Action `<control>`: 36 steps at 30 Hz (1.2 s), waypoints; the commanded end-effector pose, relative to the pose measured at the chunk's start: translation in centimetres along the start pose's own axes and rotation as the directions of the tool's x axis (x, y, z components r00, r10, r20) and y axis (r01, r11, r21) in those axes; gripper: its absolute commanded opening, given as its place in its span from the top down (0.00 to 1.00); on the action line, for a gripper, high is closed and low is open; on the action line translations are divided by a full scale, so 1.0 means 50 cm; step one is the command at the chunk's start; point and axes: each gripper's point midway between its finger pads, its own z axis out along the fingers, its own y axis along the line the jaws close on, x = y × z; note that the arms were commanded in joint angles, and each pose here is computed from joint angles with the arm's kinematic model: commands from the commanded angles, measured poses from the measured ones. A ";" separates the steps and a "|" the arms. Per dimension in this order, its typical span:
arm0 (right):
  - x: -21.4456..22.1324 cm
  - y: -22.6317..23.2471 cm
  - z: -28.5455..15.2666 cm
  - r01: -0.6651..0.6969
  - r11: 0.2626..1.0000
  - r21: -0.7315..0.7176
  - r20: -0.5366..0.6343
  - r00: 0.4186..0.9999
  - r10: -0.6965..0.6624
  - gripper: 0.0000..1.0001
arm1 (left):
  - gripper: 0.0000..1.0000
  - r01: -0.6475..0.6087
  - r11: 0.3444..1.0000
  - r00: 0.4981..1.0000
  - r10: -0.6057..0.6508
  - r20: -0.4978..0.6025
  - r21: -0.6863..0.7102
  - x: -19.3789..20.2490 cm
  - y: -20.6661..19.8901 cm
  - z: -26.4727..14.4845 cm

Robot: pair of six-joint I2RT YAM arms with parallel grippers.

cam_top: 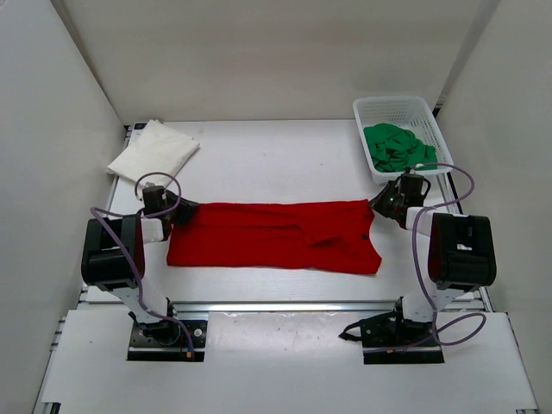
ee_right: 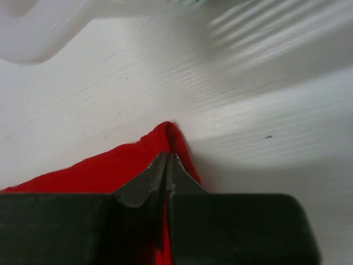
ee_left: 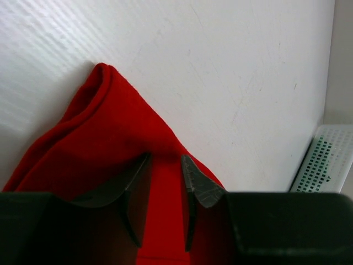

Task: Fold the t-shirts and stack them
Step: Fold the other side of the tshirt into a rectangle

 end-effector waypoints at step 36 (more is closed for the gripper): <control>0.368 0.103 -0.235 0.402 0.898 -0.181 -0.311 0.843 -0.439 0.99 | 0.51 -0.378 0.786 0.747 0.571 -0.341 0.490 0.609 -0.213 -0.199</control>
